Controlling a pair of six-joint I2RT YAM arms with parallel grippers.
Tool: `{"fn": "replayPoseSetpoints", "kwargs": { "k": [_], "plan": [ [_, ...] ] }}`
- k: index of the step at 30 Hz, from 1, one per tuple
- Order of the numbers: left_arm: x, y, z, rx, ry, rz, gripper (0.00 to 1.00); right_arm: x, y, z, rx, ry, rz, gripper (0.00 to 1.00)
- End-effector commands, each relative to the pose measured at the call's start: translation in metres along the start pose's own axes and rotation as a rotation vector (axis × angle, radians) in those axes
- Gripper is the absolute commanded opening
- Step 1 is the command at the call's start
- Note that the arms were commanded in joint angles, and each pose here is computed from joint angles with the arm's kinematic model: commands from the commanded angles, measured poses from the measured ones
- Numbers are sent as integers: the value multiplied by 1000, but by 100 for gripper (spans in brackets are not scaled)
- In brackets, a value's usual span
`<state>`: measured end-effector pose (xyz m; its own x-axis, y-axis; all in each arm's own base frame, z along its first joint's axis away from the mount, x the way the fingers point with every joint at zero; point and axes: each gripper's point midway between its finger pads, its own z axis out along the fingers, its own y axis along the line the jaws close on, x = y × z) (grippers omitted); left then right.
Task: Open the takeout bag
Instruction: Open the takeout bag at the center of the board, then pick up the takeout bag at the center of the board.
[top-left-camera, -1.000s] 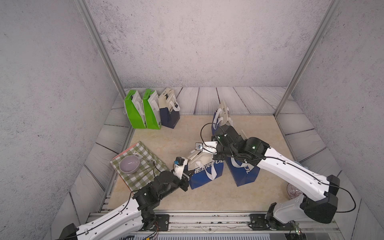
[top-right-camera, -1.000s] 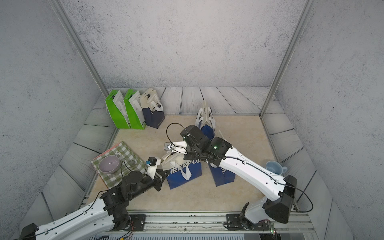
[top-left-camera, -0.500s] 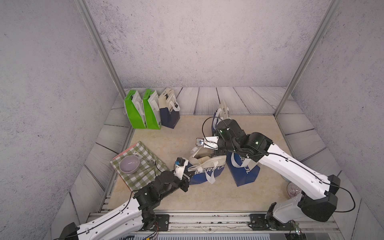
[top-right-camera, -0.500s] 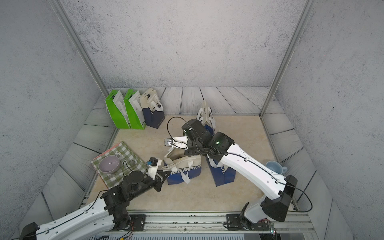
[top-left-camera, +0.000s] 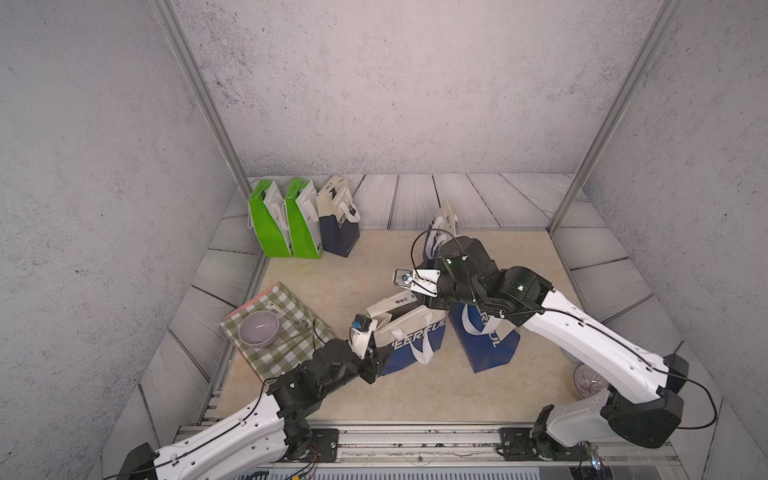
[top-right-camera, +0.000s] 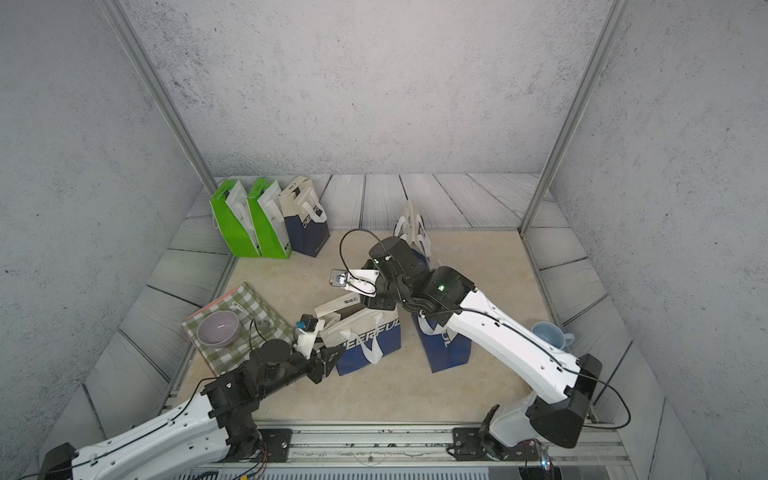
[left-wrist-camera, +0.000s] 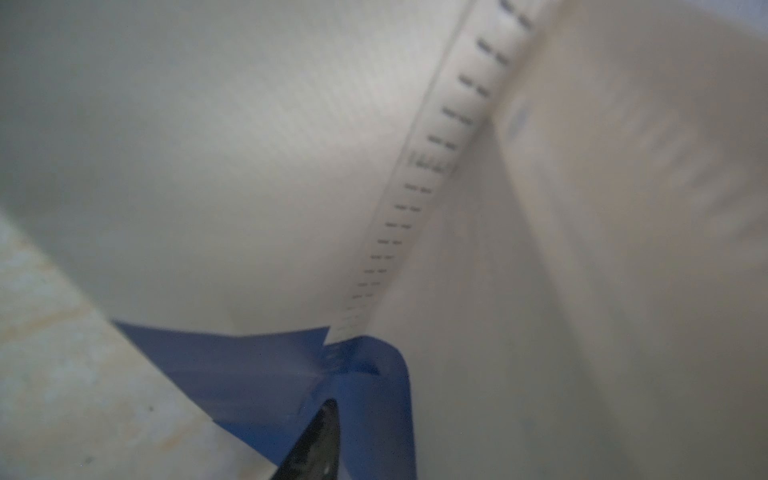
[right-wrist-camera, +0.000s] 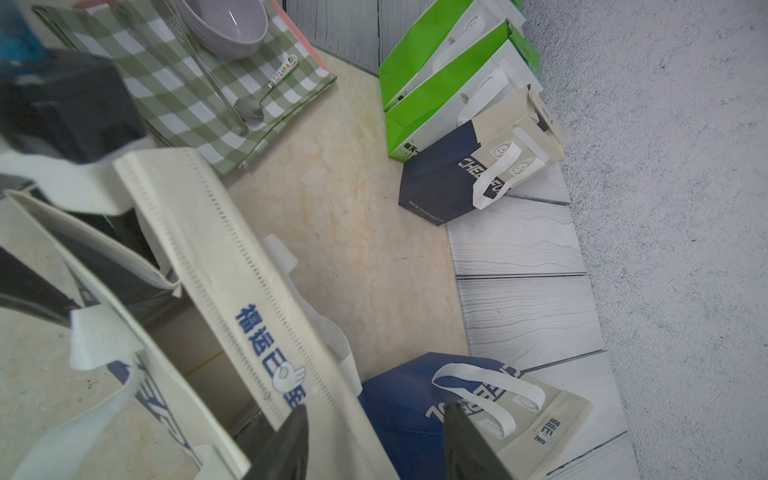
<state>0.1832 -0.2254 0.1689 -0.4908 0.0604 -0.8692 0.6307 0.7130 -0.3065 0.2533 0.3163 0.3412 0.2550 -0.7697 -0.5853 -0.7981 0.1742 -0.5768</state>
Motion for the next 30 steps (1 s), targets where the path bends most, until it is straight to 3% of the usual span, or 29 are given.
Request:
{"fn": "replayPoseSetpoints", "kwargs": {
  "k": [1, 6, 9, 16, 18, 24, 30],
  "plan": [
    [-21, -3, -5, -13, -32, 15, 54, -13, -3, -24, 11, -104, 101, 53],
    [-43, -8, -8, -29, -44, 55, 55, -14, 2, -49, 24, -181, 168, 52],
    [-56, -13, -8, -29, -37, 77, 50, -13, 5, -62, 31, -212, 201, 52],
    [-67, -25, -1, -2, 16, 102, 15, -4, 8, -81, 69, -246, 238, 51],
    [-72, -28, 0, 6, 11, 109, 0, -2, 9, -82, 71, -242, 245, 51],
    [-96, -21, -3, -74, 4, 178, 0, 0, 9, -83, 82, -253, 267, 50],
    [-140, 24, -6, -215, -58, 135, 0, 3, 13, -79, 77, -253, 282, 50]
  ]
}}
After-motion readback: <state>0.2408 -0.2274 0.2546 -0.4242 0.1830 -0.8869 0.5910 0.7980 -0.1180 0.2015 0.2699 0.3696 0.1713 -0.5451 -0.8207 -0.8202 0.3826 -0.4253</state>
